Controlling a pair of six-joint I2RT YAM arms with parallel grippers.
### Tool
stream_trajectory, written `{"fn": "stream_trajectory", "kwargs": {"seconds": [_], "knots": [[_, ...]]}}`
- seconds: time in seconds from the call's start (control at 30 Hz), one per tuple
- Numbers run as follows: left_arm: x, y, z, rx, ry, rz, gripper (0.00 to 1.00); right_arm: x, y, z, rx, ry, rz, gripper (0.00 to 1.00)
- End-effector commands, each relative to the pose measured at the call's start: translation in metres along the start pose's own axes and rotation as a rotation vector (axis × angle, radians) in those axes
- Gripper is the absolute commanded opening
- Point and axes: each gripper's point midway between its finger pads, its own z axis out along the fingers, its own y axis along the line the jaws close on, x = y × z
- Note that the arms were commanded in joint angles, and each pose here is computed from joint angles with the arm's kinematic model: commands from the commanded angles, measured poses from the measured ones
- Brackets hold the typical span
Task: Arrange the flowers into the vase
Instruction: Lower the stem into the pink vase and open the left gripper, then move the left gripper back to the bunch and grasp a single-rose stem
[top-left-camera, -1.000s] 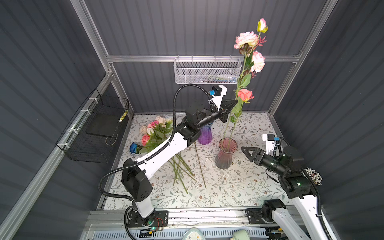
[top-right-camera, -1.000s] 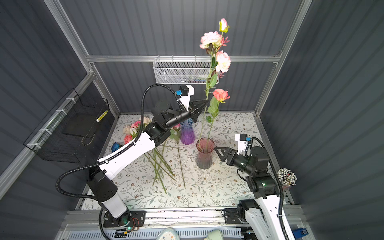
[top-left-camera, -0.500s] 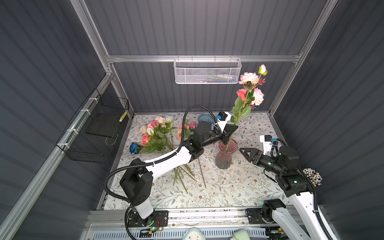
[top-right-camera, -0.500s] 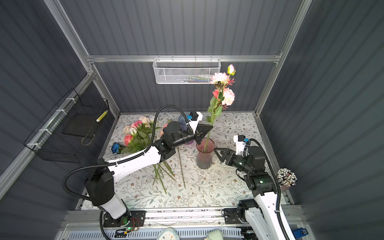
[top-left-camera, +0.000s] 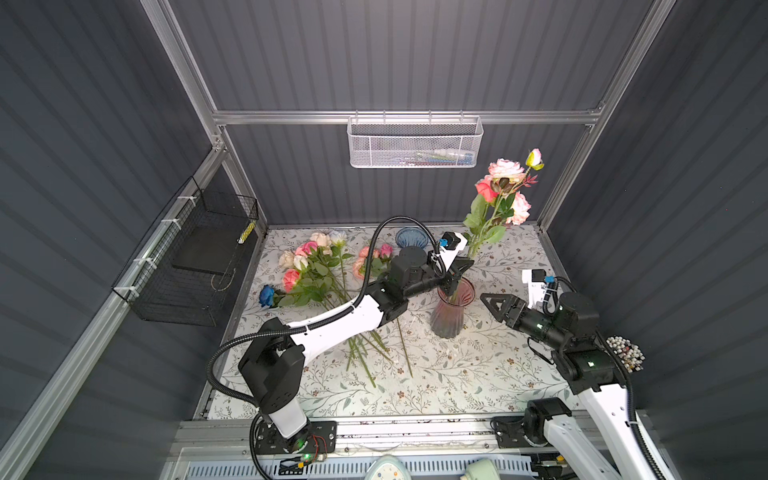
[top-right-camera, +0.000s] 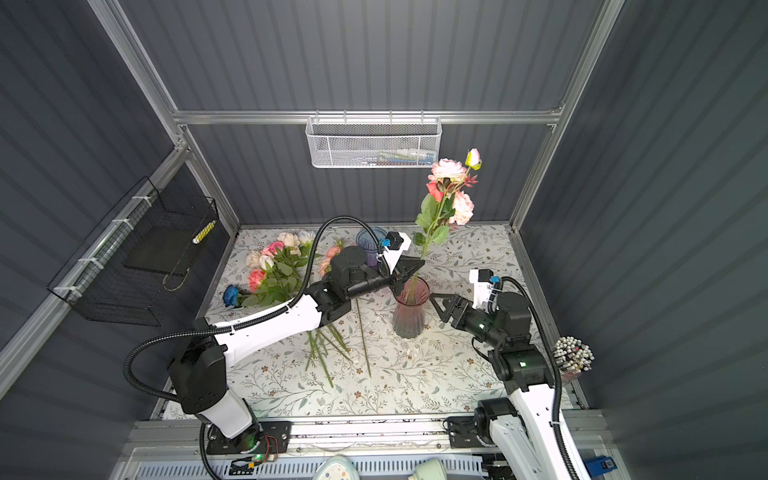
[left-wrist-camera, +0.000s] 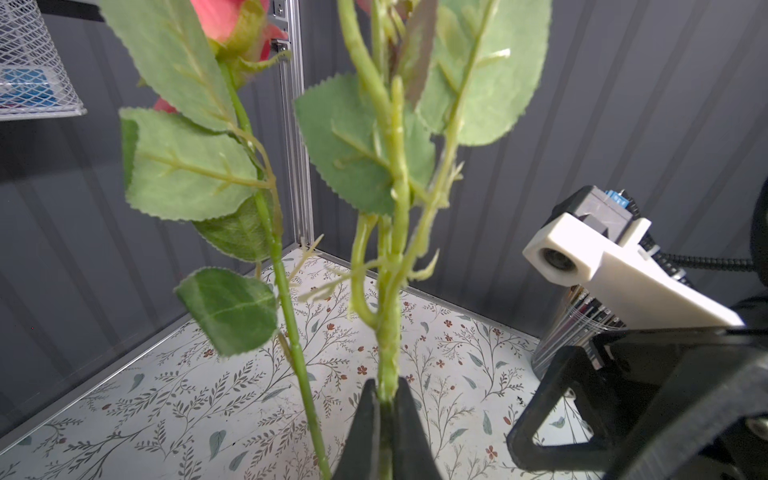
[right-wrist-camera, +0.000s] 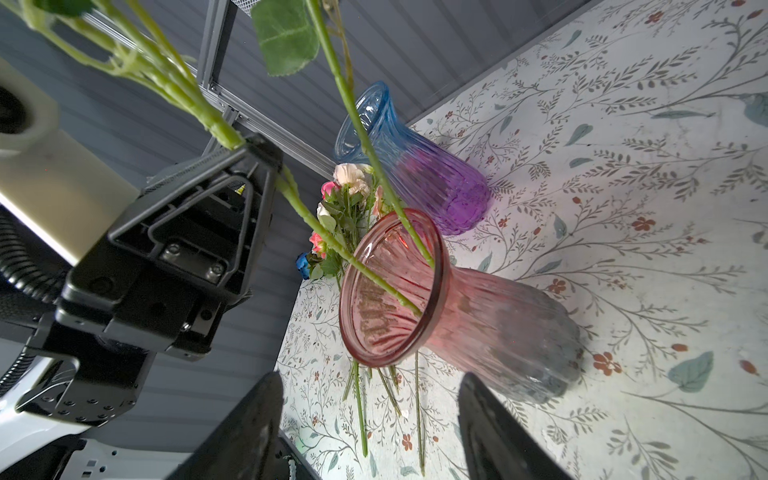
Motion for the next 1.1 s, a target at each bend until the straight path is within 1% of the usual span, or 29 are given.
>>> {"fn": "stream_trajectory", "kwargs": {"seconds": [0.0,0.17,0.2,0.27,0.3,0.47,0.53,0.63,0.93,1.0,1.07], "knots": [[0.022,-0.002,0.000,-0.001,0.064,0.008,0.03,-0.002,0.001,0.000,0.006,-0.002,-0.007,0.68],[0.028,-0.004,0.001,0.006,0.093,0.006,0.13,-0.002,0.000,-0.001,0.010,-0.006,-0.008,0.69],[0.028,-0.004,0.000,0.003,0.096,0.005,0.15,-0.002,0.001,-0.001,0.008,-0.006,-0.010,0.68],[0.028,-0.005,-0.002,0.000,0.098,0.006,0.27,-0.003,0.001,-0.001,0.007,-0.006,-0.014,0.68],[0.028,-0.005,-0.003,-0.003,0.098,0.006,0.28,-0.003,0.001,0.000,0.008,-0.005,-0.014,0.68],[0.023,-0.004,-0.009,-0.012,0.098,0.015,0.29,-0.005,0.003,0.003,-0.006,-0.001,-0.012,0.68],[0.022,-0.004,-0.012,-0.017,0.103,0.018,0.31,-0.006,0.004,0.003,-0.011,0.000,-0.011,0.68],[0.016,-0.003,-0.018,-0.037,0.103,0.028,0.32,-0.007,0.006,0.003,-0.015,-0.002,-0.016,0.68],[0.017,-0.001,-0.035,-0.073,0.095,0.014,0.32,-0.008,0.011,0.002,-0.032,0.000,-0.019,0.68],[0.016,0.003,-0.042,-0.105,0.092,0.013,0.32,-0.008,0.011,0.000,-0.028,-0.001,-0.024,0.68],[0.016,0.017,-0.054,-0.197,0.101,0.010,0.34,-0.007,0.010,-0.002,-0.014,-0.003,-0.030,0.68]]}}
